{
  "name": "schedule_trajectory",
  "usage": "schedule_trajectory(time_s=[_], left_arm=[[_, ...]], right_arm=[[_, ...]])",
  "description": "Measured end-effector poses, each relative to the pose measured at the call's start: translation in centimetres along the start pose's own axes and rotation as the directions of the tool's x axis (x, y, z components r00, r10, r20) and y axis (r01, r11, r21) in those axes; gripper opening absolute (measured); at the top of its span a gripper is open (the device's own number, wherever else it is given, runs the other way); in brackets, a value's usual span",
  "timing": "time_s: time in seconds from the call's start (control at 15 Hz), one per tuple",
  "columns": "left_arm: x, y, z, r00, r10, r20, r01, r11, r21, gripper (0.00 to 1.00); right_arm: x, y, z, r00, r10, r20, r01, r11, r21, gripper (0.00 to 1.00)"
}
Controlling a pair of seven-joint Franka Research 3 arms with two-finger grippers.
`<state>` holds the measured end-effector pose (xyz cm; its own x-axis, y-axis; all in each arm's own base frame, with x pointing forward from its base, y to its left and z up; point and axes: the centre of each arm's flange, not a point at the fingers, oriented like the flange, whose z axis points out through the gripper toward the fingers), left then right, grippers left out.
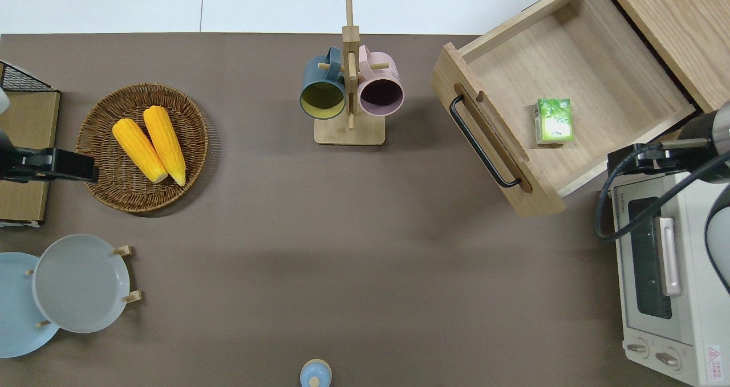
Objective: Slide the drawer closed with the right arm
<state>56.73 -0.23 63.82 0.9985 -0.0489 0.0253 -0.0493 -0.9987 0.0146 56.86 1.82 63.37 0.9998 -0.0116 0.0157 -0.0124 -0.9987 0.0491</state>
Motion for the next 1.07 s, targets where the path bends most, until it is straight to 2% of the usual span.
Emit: schedule_trajectory(time_s=[0.47, 0.53, 1.07], left_arm=[[0.0, 0.0, 0.0, 1.0, 0.0, 0.0, 0.0, 1.0, 0.0, 1.0], [0.0, 0.0, 0.0, 1.0, 0.0, 0.0, 0.0, 1.0, 0.0, 1.0], [0.0, 0.0, 0.0, 1.0, 0.0, 0.0, 0.0, 1.0, 0.0, 1.0]], right_arm=[[-0.2, 0.2, -0.3, 1.0, 0.002, 0.011, -0.002, 1.0, -0.001, 0.1], [-0.2, 0.2, -0.3, 1.0, 0.001, 0.011, -0.001, 1.0, -0.001, 0.03], [-0.5, -1.0, -2.3, 1.0, -0.001, -0.015, 0.001, 1.0, 0.023, 0.01]])
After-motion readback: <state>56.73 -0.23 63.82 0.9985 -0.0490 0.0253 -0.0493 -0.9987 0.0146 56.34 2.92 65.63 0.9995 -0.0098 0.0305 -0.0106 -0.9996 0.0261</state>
